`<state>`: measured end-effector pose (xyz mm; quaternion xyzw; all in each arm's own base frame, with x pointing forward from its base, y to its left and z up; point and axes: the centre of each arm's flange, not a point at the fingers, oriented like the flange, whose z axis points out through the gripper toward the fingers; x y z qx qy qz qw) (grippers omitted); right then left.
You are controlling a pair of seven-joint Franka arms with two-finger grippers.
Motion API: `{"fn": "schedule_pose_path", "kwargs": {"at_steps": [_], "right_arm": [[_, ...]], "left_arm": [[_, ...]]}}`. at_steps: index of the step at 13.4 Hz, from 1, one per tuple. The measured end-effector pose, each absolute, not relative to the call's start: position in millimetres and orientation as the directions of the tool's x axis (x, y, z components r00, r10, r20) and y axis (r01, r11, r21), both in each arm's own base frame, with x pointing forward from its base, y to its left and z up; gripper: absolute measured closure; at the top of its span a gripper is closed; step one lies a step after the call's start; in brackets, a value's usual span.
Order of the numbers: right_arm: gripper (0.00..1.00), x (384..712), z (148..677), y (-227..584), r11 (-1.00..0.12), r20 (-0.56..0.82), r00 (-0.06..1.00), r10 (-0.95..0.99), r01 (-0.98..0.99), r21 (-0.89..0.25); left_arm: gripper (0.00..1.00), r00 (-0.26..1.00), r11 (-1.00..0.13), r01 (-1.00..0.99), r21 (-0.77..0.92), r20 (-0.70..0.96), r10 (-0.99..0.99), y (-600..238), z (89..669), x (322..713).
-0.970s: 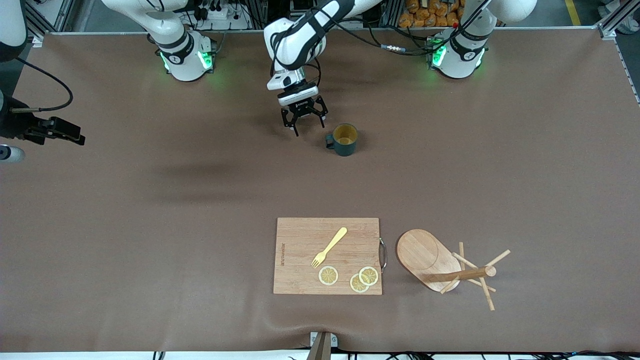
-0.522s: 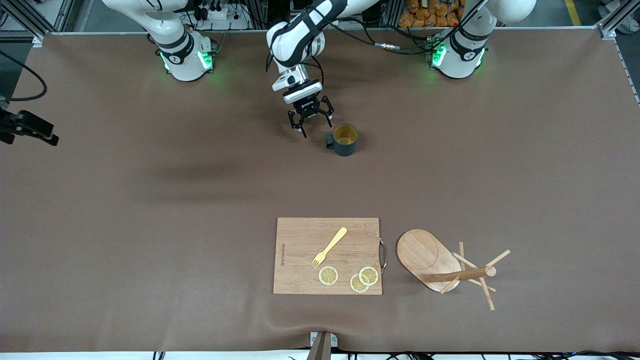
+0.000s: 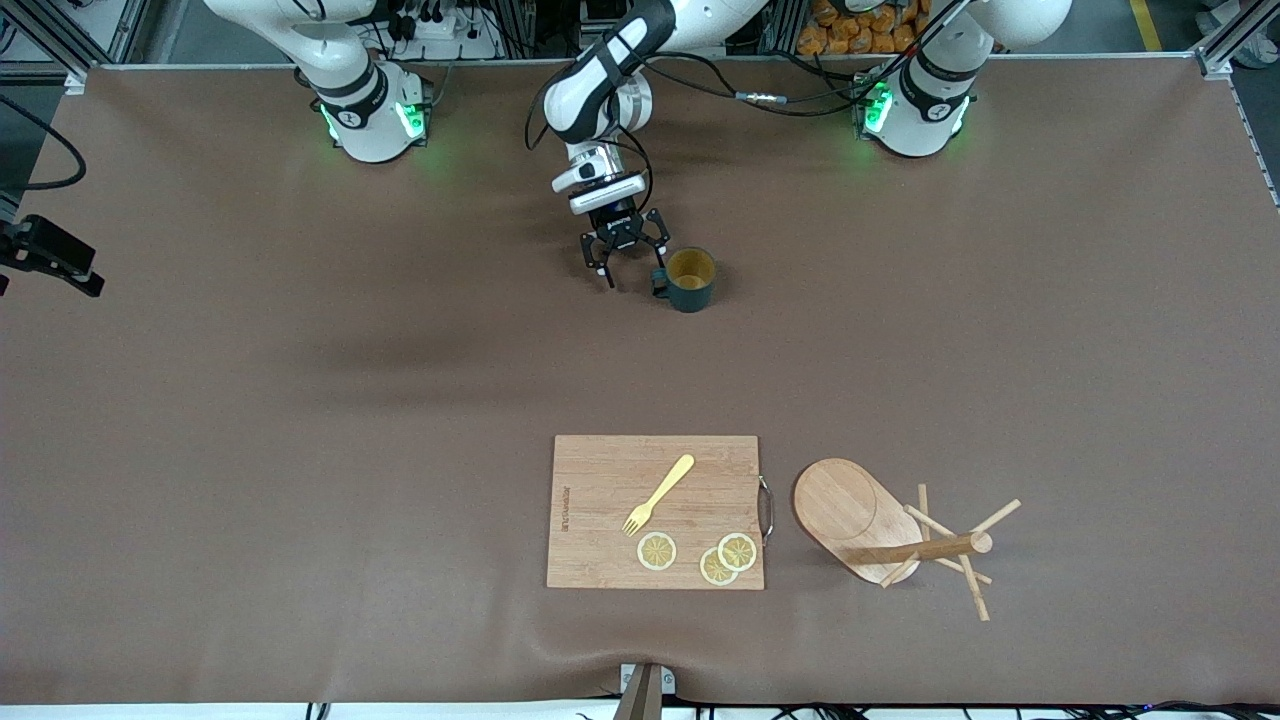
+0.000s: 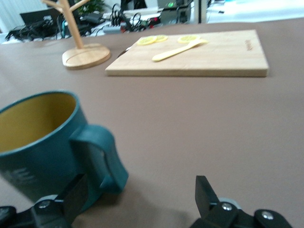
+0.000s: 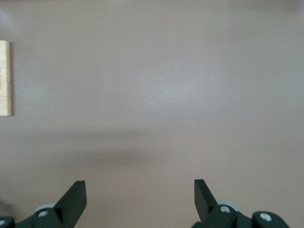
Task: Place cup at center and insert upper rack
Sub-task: 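Lower the open left gripper onto the mug handle, then close the left gripper on the mug handle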
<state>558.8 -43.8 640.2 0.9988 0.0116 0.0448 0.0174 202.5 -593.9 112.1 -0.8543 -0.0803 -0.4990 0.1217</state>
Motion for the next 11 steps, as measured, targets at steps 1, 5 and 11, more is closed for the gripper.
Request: {"fn": "schedule_pose_path", "kwargs": {"at_steps": [1,5,11], "right_arm": [[0.00,559,643,-36,-0.999,0.095,0.995,0.037,0.033,0.036],[0.00,560,661,-18,-0.997,0.128,0.989,0.069,0.064,0.039],[0.00,556,669,-26,-0.998,0.118,0.992,0.051,0.047,0.038]], "left_arm": [[0.00,0.472,-0.961,0.250,-0.116,0.881,0.017,-594,111,204],[0.00,0.434,-0.961,0.252,-0.112,0.901,0.009,-587,96,215],[0.00,0.386,-0.968,0.229,-0.104,0.923,-0.008,-584,84,231]]}}
